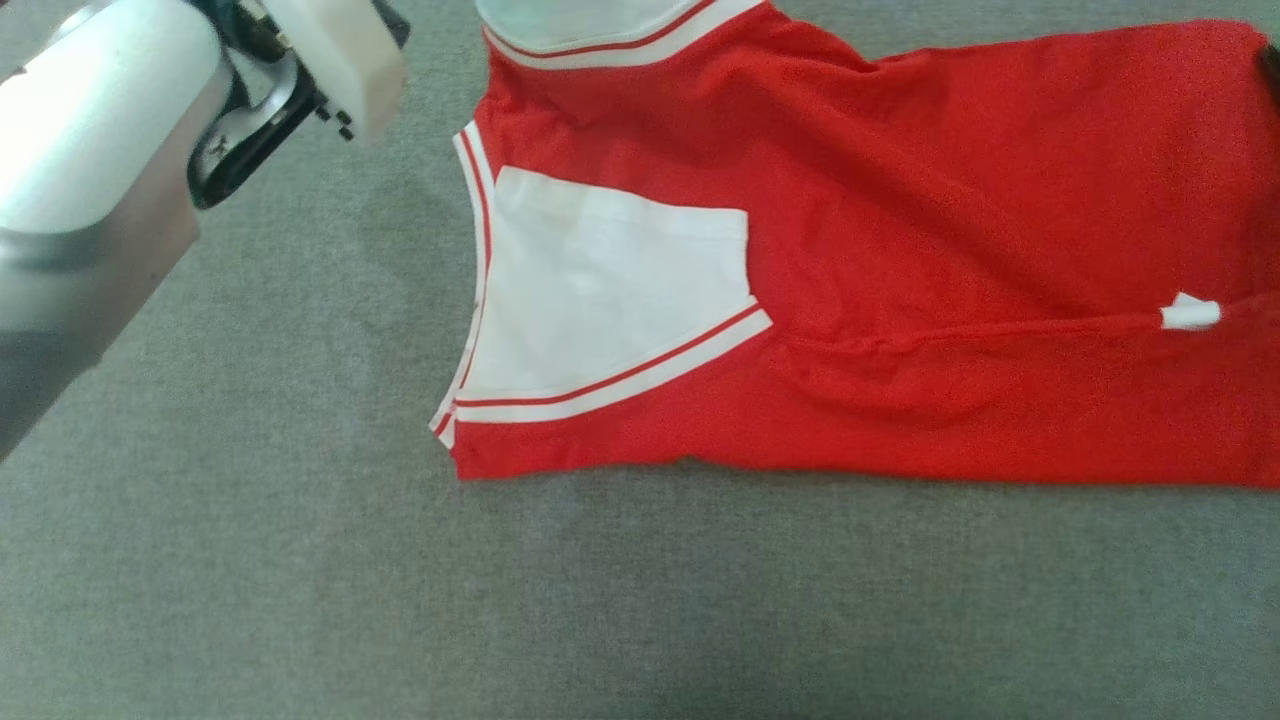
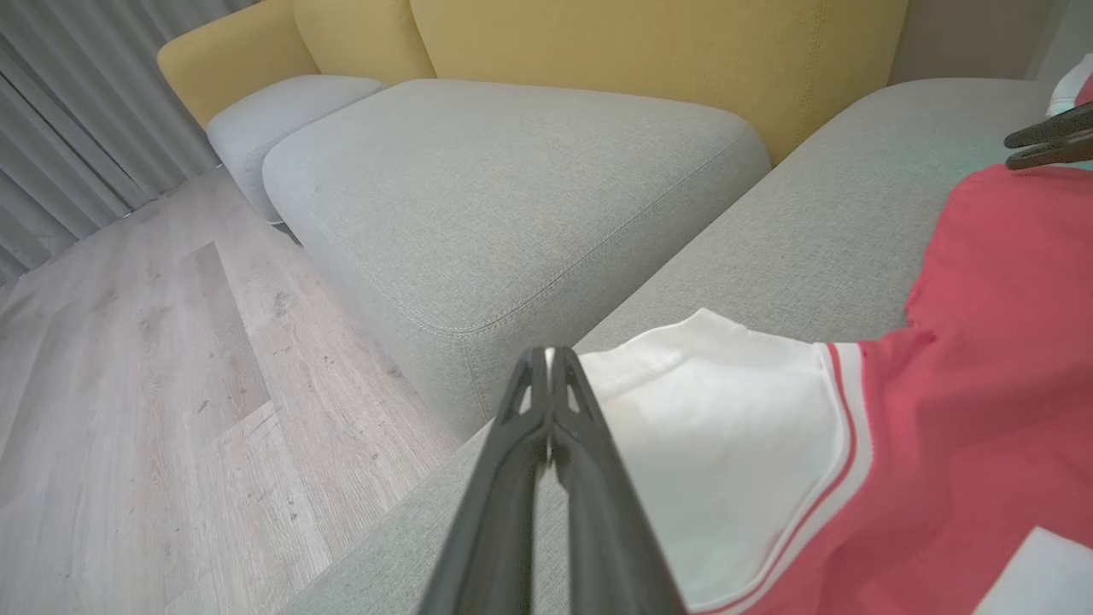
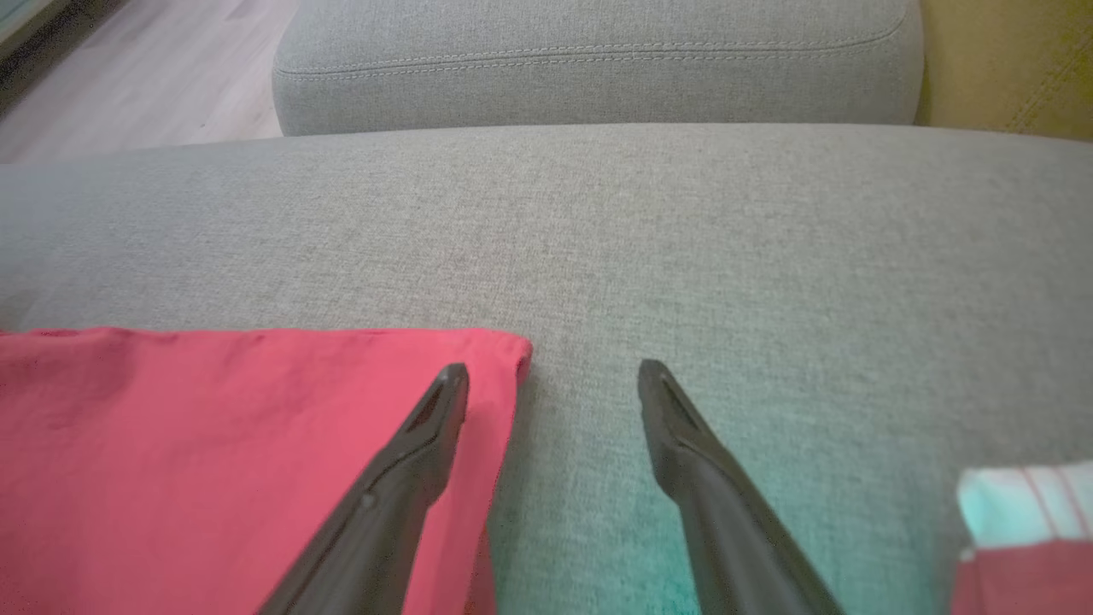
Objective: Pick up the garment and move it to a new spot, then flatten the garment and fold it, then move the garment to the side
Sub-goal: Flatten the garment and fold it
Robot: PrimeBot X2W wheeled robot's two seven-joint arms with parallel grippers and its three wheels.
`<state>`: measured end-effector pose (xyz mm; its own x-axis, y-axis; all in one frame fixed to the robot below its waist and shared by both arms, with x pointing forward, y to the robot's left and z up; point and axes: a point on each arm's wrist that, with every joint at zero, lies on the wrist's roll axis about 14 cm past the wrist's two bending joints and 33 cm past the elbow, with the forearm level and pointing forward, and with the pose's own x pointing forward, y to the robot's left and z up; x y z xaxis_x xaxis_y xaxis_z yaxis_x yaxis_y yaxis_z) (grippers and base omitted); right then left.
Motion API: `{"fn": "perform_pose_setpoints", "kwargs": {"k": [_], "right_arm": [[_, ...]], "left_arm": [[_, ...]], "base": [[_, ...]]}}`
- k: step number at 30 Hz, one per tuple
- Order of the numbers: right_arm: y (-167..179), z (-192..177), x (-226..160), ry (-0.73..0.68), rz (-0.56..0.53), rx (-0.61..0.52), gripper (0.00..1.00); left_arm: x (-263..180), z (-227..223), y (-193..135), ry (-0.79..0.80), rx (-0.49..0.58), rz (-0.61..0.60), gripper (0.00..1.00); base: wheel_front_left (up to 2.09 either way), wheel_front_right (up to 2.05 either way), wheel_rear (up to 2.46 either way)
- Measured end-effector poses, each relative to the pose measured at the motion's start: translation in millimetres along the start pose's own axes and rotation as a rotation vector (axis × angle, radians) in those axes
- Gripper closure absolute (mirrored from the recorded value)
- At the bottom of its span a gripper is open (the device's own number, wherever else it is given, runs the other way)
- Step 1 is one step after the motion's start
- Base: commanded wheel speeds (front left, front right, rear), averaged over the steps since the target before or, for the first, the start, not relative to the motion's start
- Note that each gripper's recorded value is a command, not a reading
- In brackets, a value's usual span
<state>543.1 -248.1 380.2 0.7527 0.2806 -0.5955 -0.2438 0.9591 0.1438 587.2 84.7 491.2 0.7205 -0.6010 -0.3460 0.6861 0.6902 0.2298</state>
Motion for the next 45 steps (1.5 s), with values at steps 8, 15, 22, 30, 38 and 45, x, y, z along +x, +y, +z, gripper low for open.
{"fn": "perform_pose_setpoints", "kwargs": {"k": [8,15,22,30,38,45], "right_arm": [[2,-8,21,0.1,-0.014,-0.102,0.0],[1,-8,28,0.133,-0.022,-0.161,0.03],[8,-7,35,0.152,-0.001,-0.206,0.28],[11,-3,40,0.141,0.009,-0.245,1.0],[10,30,32,-0.004,0.003,-0.242,1.0],[-5,83,12,-0.213,-0.052,-0.209,1.0]], "left_arm": [[-3,-5,1,0.024,0.012,0.006,1.0],[-6,-9,1,0.037,0.012,0.008,1.0],[-5,-17,-2,0.053,0.01,-0.005,1.0],[-3,-20,-2,0.059,0.014,-0.008,1.0],[-1,-15,5,0.03,0.025,0.009,1.0],[1,3,14,-0.048,0.068,0.052,1.0]], "base": [[0.0,0.0,0.0],[0.0,0.0,0.0],[0.0,0.0,0.0],[0.0,0.0,0.0],[0.0,0.0,0.0],[0.0,0.0,0.0]]}}
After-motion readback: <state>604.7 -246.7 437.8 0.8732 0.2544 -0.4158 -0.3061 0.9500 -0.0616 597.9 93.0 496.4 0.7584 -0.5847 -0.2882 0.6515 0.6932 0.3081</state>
